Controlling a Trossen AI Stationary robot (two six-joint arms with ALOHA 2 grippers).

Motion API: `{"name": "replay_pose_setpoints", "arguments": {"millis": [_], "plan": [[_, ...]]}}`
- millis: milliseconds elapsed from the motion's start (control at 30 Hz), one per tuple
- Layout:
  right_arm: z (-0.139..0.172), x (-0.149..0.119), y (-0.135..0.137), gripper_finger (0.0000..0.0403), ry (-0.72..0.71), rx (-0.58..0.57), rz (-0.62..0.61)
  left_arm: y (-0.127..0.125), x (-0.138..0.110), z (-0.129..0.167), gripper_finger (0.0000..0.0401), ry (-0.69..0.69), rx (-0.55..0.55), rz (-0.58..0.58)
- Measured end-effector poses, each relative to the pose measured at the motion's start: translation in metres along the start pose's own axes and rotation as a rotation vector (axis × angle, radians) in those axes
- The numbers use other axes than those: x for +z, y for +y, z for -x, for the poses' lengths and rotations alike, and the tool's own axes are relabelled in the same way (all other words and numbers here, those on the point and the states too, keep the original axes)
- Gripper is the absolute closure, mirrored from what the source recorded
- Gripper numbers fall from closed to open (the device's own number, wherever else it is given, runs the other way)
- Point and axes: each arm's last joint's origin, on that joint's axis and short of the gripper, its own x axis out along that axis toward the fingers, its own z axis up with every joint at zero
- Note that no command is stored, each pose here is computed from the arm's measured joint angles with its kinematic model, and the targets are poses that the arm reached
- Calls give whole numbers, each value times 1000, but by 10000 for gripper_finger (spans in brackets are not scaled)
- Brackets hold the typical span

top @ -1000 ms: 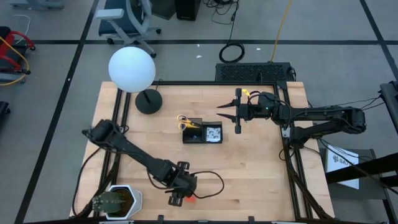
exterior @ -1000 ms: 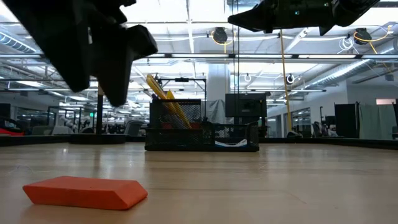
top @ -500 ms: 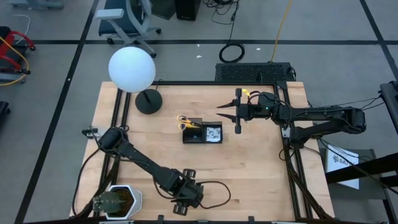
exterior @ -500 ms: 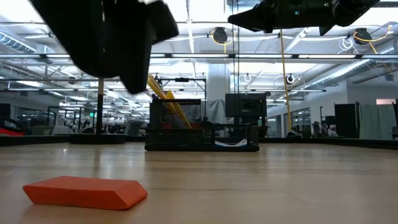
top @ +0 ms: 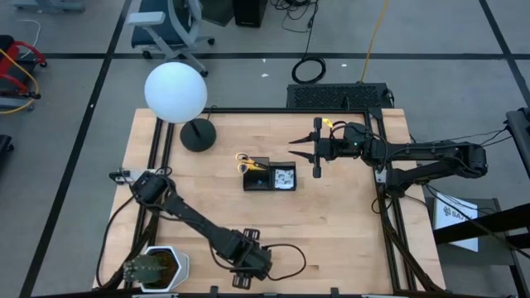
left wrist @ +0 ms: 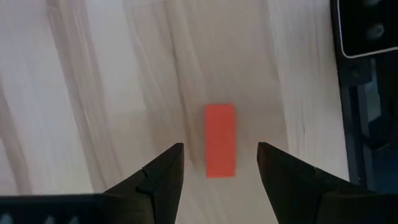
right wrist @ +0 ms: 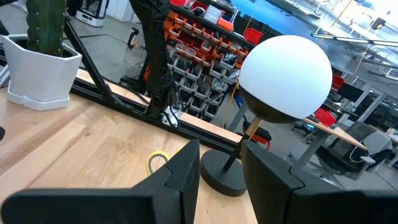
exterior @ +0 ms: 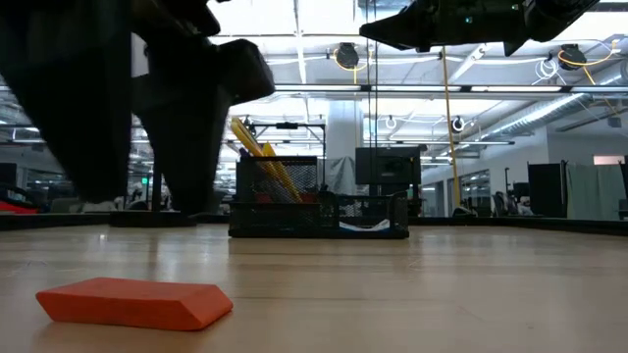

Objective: Pick and place office supplies into organizer
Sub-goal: Put the orange eraser into the desk organizer

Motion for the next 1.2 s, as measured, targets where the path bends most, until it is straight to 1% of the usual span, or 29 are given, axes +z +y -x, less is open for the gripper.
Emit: {"name": "replay_pose_setpoints", "arguments": {"millis": [167,333,600,833,933,1033,1200], "plan": [[0,0,0,293,0,0,0,-6,-3,-3,192,8,-1,-1],[0,0,0,293,0,0,0,-11,-8,-18,192,41,21,-19],[0,0,0,293,0,0,0,-7,-9,-29,192,39,93,-44],[0,0,0,293,0,0,0,-7,-9,-32,192,46,83,-48],[0,0,0,293,0,0,0,-8,-9,-32,193,52,61,-48],[0,0,0,293,0,0,0,-8,-9,-32,208,53,54,-50],[0,0,0,293,0,0,0,-7,-8,-33,269,47,51,-31]]}}
